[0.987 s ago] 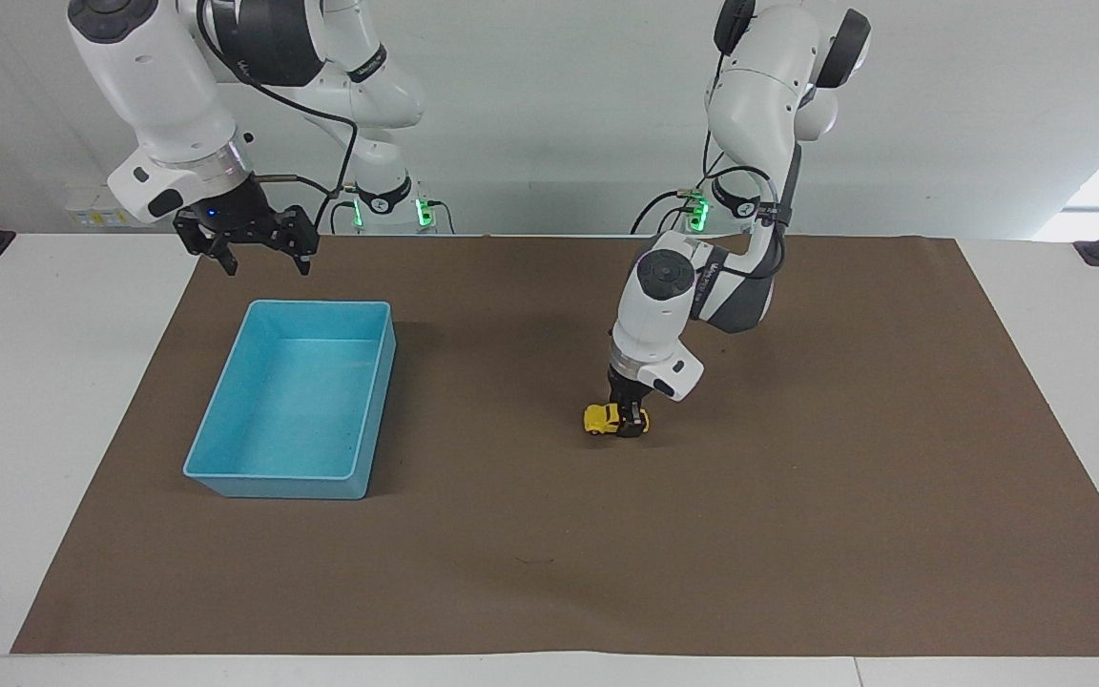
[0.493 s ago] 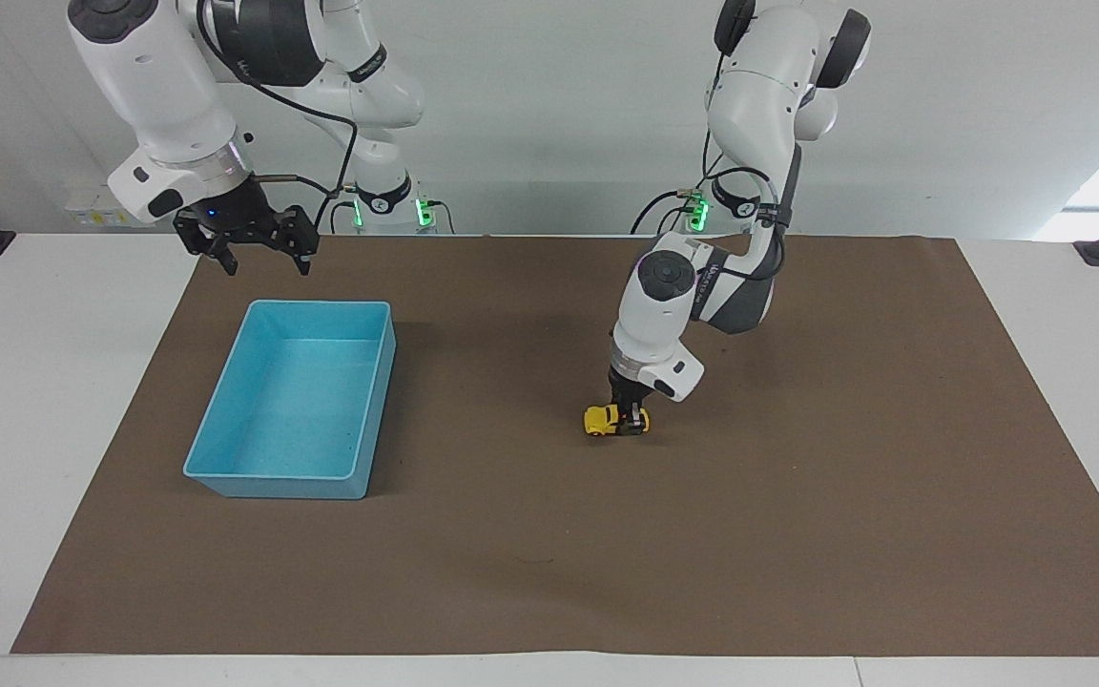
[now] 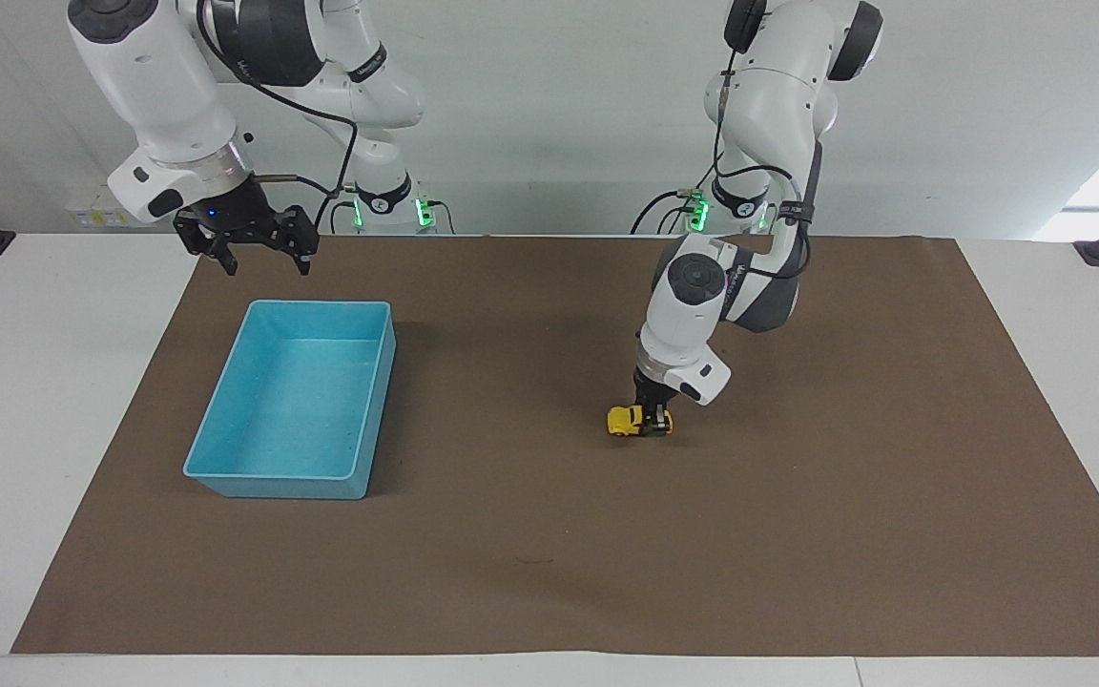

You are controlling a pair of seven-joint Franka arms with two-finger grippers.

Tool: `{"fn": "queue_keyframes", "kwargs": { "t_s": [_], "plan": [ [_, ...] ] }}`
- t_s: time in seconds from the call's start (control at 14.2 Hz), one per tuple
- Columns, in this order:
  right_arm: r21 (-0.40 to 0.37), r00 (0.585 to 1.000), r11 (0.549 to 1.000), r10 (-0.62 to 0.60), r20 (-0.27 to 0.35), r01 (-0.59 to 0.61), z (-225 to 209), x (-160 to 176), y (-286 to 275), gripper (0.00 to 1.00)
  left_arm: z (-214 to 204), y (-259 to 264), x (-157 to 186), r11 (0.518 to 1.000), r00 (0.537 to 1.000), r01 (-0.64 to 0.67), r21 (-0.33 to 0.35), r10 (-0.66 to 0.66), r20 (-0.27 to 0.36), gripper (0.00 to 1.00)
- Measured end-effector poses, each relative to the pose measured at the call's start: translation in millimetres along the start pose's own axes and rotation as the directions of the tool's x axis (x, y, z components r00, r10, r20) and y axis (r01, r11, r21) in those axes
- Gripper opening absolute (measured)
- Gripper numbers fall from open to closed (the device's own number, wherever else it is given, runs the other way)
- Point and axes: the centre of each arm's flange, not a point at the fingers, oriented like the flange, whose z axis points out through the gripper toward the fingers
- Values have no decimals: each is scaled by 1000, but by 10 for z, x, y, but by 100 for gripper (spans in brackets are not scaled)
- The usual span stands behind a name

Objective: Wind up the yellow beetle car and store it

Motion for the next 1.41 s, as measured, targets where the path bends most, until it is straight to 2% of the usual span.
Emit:
{"fn": "queue_keyframes", "kwargs": {
  "t_s": [0.42, 0.92, 1.06, 1.13, 1.27, 1.41],
  "plan": [
    [0, 1000, 1000, 0, 0, 0, 0, 0, 0, 100, -43, 180, 823, 1000, 1000, -28, 8, 28, -12, 46],
    [0, 1000, 1000, 0, 0, 0, 0, 0, 0, 100, -49, 205, 935, 1000, 1000, -27, 7, 27, -14, 46],
    [0, 1000, 1000, 0, 0, 0, 0, 0, 0, 100, 122, 242, 1007, 1000, 1000, -18, 5, 18, -17, 63],
    [0, 1000, 1000, 0, 0, 0, 0, 0, 0, 100, 177, 261, 1018, 1000, 1000, -15, 5, 15, -16, 76],
    [0, 1000, 1000, 0, 0, 0, 0, 0, 0, 100, 84, 318, 1002, 1000, 1000, -15, -4, 15, -14, 97],
    [0, 1000, 1000, 0, 0, 0, 0, 0, 0, 100, -130, 373, 983, 1000, 1000, -15, -5, 15, -17, 100]
  ]
}}
